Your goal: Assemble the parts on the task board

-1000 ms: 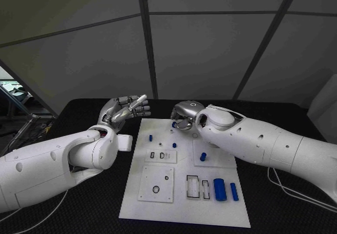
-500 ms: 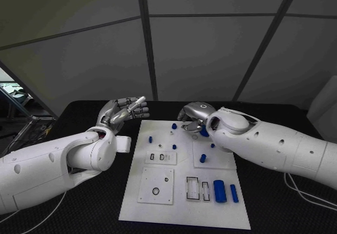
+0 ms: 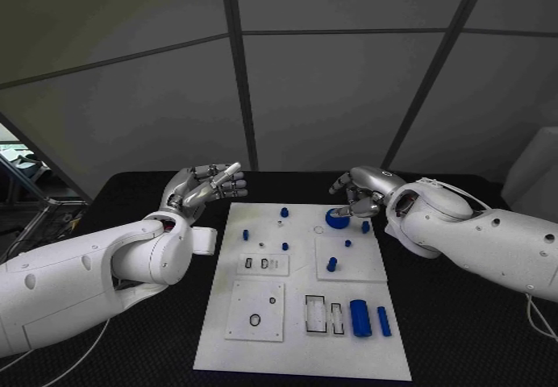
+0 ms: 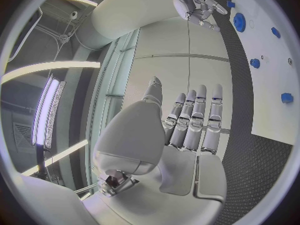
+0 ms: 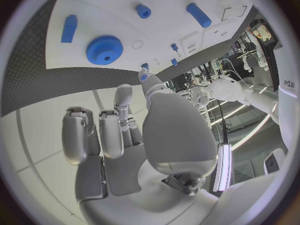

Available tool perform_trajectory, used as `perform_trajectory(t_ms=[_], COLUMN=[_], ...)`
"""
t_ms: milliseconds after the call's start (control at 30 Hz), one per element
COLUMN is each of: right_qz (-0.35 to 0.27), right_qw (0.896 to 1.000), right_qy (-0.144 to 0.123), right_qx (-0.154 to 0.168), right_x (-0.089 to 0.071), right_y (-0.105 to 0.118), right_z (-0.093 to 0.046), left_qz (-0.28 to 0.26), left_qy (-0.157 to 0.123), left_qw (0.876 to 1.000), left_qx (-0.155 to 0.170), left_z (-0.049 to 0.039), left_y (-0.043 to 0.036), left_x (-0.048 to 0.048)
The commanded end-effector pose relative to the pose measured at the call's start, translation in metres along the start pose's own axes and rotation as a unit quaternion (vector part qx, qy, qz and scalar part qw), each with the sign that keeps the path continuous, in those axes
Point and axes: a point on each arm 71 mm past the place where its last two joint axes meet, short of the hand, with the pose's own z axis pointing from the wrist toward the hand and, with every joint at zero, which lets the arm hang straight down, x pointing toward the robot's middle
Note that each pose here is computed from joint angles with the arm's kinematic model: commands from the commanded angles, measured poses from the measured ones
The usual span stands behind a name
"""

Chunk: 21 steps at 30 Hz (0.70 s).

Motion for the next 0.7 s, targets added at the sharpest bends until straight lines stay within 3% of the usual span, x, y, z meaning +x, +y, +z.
perform_trajectory(t_ms=[33,700], right_qz=[0.032,0.031], right_qw=[0.999,0.994], right_qy=[0.019,0.073], right_qx=[0.037,0.079], right_x=[0.001,0.016], right_y=[-0.008,-0.022], right_z=[0.000,0.009], left_qz=[-0.004,-0.004], left_qy=[0.009,0.011], left_qw=[1.000,1.000], left_qx=[0.003,-0.002], left_z=[0.0008,0.0011], left_y=[-0.0009,0.0002], left_x=[0.0018,0.0035])
